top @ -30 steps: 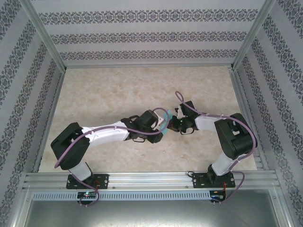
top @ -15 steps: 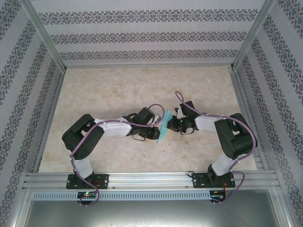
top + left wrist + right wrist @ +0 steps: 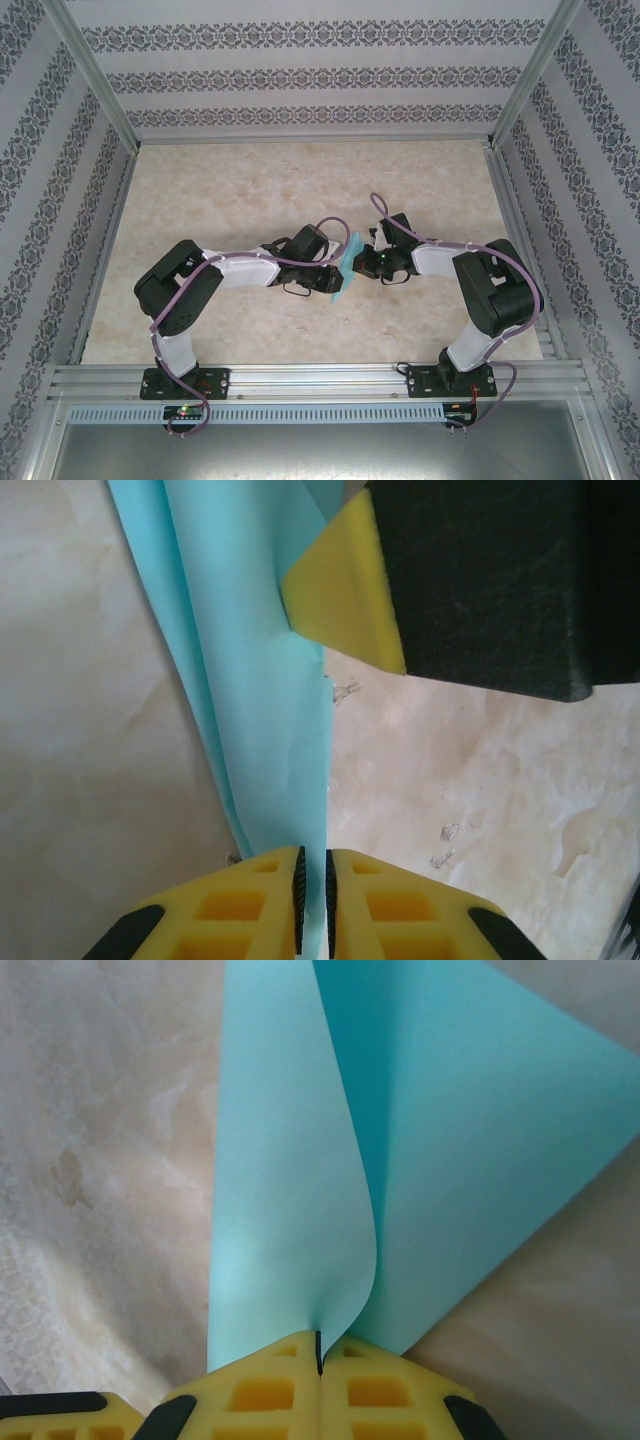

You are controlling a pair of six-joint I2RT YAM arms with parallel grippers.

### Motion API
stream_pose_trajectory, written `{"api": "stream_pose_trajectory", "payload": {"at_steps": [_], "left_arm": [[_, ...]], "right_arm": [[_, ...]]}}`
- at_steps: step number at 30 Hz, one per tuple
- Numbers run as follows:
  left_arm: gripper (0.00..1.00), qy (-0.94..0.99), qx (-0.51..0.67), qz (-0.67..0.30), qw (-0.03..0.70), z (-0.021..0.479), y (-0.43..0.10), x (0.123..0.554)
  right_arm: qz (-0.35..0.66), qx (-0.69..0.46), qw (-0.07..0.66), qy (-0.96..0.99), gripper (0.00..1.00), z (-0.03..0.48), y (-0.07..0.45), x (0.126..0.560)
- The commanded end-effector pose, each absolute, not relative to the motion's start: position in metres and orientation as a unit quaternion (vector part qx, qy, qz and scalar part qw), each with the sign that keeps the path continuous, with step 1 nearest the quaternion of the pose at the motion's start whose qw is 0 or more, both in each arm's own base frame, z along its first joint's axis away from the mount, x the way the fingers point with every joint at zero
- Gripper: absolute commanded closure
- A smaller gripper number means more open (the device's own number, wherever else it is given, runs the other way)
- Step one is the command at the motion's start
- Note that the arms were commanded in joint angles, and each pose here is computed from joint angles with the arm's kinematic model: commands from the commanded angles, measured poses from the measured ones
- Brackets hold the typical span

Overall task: Fold a paper plane with a square sheet of paper (pick it up from the middle)
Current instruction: Fold the wing for the fifth time at the center of the table.

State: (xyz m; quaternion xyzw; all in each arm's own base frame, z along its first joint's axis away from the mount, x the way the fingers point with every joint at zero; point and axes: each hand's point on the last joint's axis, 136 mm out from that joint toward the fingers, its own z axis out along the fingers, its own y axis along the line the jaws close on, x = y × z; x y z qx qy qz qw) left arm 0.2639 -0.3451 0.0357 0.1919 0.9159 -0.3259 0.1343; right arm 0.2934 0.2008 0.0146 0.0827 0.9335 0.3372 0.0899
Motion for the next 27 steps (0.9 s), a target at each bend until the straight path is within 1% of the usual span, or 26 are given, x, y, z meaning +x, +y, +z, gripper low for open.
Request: {"api": "stream_pose_trajectory", "payload": {"at_steps": [1, 27], "left_arm": [[0.82, 0.91, 0.197, -0.339, 0.136, 0.04, -0.354, 0.266], [0.8, 0.914, 0.207, -0.33, 0.117, 0.024, -0.361, 0.257]], "right_arm": [[0.282, 0.106, 0.059, 0.952, 1.0, -0.018, 0.179, 0.275], [0.287, 0.113, 0.057, 0.95, 1.0, -0.023, 0.181, 0.271]]}}
